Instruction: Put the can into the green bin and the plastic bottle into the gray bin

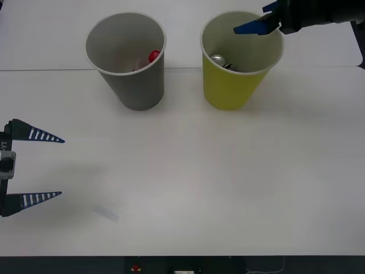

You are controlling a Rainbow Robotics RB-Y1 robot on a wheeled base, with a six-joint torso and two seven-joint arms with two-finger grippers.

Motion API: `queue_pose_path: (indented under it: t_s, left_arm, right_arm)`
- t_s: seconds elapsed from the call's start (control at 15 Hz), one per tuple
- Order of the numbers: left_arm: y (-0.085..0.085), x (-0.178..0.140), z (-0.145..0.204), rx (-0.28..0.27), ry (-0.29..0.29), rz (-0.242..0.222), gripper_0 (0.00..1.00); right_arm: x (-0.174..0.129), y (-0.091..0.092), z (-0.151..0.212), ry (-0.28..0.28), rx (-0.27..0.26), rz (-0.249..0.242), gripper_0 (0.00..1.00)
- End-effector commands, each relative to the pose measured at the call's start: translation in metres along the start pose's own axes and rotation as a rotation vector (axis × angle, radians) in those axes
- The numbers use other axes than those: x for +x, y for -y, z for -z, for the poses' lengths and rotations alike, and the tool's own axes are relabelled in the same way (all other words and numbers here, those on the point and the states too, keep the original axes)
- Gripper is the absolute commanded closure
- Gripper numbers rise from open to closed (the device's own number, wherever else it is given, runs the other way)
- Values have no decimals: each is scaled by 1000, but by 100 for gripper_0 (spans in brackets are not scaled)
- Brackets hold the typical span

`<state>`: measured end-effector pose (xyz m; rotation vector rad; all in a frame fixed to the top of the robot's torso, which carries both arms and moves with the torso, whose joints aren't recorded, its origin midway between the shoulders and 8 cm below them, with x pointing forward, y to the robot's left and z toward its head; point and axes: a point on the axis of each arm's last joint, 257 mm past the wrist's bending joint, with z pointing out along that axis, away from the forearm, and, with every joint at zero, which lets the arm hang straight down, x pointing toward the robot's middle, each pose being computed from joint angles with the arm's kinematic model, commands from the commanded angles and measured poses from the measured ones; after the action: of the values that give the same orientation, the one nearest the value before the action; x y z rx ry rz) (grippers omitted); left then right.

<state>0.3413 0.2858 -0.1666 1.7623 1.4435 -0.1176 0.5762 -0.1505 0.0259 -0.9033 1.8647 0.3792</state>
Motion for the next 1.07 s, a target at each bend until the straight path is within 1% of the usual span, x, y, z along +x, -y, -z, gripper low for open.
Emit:
queue_pose_path:
  t_s: [0.07, 0.2, 0.33, 0.4, 0.47, 0.53, 0.67, 0.8, 0.93, 1.07]
  left_arm:
    - [0, 0, 0, 0, 0, 0, 0]
    - [0, 0, 0, 0, 0, 0, 0]
    - [0, 0, 0, 0, 0, 0, 0]
    - [0, 0, 0, 0, 0, 0, 0]
    - [0, 0, 0, 0, 0, 0, 0]
    - [0, 0, 0, 0, 0, 0, 0]
    - [0, 0, 0, 0, 0, 0, 0]
    - [0, 0, 0, 0, 0, 0, 0]
    - [0, 0, 0, 0, 0, 0, 0]
    - [0, 0, 0, 0, 0, 0, 0]
  right_arm:
    - [2, -19, 15, 70, -30, 52, 0]
    - [7, -32, 28, 104, -46, 81, 0]
    - [19, -47, 45, 128, -46, 121, 0]
    - [27, -55, 55, 136, -40, 148, 0]
    - [35, -59, 63, 136, -30, 194, 0]
    - [43, -64, 71, 142, -35, 222, 0]
    - [62, -77, 88, 157, -72, 263, 0]
    - [82, -86, 102, 170, -101, 305, 0]
    - [100, -91, 111, 174, -124, 323, 0]
    - [120, -95, 124, 156, -149, 353, 0]
